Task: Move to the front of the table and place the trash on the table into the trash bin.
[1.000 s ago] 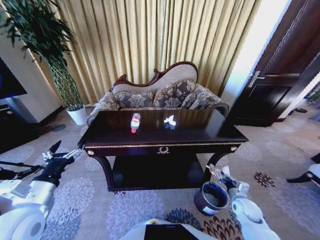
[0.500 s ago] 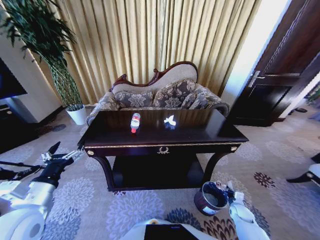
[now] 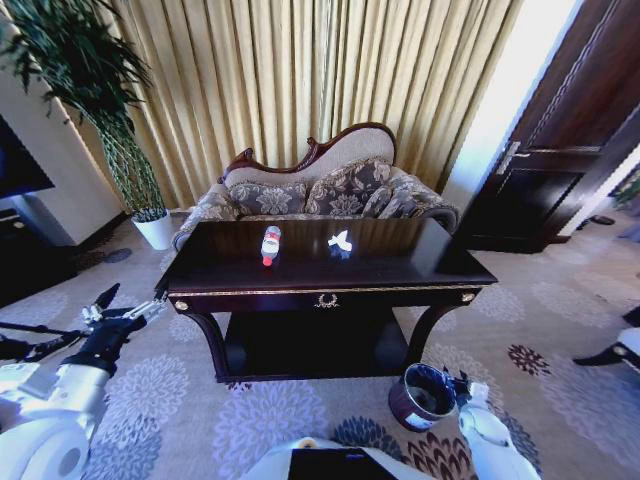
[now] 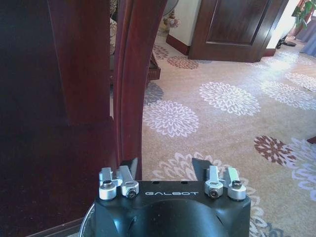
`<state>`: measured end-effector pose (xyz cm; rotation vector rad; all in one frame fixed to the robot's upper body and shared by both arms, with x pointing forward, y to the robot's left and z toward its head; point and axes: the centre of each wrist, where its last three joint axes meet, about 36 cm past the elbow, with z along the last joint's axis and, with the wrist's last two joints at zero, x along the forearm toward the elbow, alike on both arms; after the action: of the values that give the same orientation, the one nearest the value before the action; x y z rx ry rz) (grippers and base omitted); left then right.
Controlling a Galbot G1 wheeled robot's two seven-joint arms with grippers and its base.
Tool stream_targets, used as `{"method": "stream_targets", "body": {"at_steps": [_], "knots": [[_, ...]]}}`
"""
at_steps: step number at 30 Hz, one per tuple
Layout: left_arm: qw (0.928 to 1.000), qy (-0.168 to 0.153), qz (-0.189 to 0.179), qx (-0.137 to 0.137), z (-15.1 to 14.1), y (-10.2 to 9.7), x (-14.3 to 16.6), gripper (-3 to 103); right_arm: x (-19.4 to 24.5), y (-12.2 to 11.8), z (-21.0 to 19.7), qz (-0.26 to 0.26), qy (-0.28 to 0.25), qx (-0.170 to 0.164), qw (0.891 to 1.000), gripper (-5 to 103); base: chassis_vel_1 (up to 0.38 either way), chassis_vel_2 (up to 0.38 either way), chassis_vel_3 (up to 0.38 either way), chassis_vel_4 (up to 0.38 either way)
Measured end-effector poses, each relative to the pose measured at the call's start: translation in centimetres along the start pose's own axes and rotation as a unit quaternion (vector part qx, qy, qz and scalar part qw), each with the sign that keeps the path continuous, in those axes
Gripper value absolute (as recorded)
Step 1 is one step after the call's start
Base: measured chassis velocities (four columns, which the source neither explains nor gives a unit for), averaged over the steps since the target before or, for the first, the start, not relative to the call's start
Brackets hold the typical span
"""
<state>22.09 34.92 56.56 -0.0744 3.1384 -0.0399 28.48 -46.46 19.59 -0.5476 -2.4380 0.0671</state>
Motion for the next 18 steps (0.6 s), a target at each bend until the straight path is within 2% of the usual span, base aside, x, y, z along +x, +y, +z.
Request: {"method": "stream_targets", "body": {"at_steps": [3,6,9,18], "knots": [[1.0,-0.002,0.0,0.001,0.08,-0.01,0.08,100,0.16,0.01,0.29,-0.001,0.003,0.0,1.0,79,0.0,0.0,0.0,0.0],[1.0,-0.002,0.0,-0.001,0.04,0.05,0.1,100,0.22,0.11,0.4,-0.002,0.003,-0.002,1.0,84,0.0,0.0,0.0,0.0],[1.0,-0.004,0.001,-0.002,-0.02,0.07,0.06,100,0.25,0.21,0.39,-0.002,0.002,-0.004,1.0,98,0.0,0.0,0.0,0.0],[1.0,-0.005,0.001,-0.002,-0.02,0.04,0.03,100,0.54,0.13,0.17,-0.001,-0.002,-0.014,1.0,100,0.0,0.0,0.0,0.0]]}}
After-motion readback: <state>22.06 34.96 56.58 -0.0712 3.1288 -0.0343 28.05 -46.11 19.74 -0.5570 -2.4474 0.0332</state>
